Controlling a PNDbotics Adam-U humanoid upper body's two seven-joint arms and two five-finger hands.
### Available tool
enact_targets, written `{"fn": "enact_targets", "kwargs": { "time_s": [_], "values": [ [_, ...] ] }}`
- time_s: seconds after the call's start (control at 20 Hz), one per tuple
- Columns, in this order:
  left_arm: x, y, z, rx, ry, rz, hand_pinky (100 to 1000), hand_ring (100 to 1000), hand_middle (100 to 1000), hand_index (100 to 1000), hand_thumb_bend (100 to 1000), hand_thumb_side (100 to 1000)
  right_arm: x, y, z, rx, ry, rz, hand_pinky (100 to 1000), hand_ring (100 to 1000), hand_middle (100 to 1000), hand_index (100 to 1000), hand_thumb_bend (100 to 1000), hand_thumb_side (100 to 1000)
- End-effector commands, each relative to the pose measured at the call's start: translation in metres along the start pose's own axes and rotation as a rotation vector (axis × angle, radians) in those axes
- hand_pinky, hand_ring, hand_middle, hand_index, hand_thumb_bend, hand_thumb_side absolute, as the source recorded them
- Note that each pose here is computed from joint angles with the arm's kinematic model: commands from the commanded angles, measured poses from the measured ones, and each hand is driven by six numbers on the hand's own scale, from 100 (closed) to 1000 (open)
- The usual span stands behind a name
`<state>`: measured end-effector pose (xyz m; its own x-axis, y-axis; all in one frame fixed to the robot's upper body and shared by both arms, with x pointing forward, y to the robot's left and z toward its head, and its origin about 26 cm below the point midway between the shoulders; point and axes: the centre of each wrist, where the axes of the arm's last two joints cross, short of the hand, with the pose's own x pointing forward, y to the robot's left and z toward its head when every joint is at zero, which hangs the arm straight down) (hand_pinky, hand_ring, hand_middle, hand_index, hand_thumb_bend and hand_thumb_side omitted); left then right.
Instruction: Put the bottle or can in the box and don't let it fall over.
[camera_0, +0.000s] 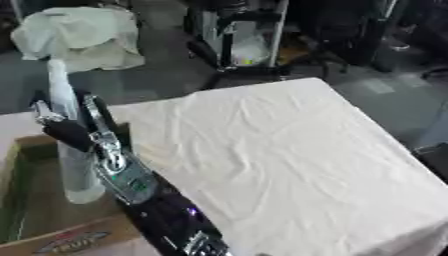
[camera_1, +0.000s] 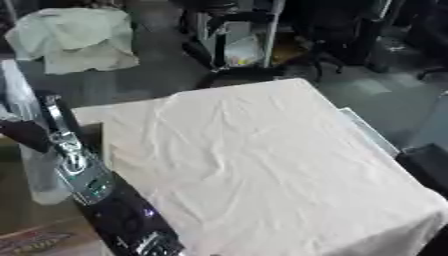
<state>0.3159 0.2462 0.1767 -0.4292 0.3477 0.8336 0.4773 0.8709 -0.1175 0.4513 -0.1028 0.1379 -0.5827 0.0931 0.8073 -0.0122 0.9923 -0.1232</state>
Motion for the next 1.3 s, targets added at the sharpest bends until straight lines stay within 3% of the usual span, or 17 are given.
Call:
{"fn": "enact_targets", "kwargs": {
  "time_s": [0.05,0.3,0.45,0.65,0.95,1.3],
  "values": [
    [0.008,-0.001,-0.004,-0.021,-0.023,-0.015,1000,1000,1000,778,156,748,0.004,0.005,-0.003,0.052,0.000,0.056,703,756,799,652,100,470],
    [0.007,0.000,-0.002,-0.020,-0.020,-0.020,1000,1000,1000,778,155,748,0.000,0.008,0.001,0.112,0.031,0.094,773,850,886,745,100,470],
    [0.007,0.001,-0.001,-0.019,-0.015,-0.025,1000,1000,1000,778,154,749,0.001,0.007,0.001,0.152,0.044,0.113,849,944,977,887,100,470],
    [0.007,0.002,0.000,-0.015,-0.010,-0.033,1000,1000,1000,778,152,749,0.004,0.004,0.000,0.233,0.081,0.162,920,1000,1000,994,100,470],
    [0.007,0.006,0.004,-0.005,0.001,-0.051,1000,1000,1000,779,150,747,0.014,-0.007,-0.008,0.383,0.122,0.251,950,1000,1000,1000,100,470],
    [0.006,0.011,0.009,0.004,0.015,-0.073,1000,1000,1000,780,145,750,0.014,-0.024,-0.005,0.497,0.198,0.250,967,1000,1000,1000,100,470]
  ]
}}
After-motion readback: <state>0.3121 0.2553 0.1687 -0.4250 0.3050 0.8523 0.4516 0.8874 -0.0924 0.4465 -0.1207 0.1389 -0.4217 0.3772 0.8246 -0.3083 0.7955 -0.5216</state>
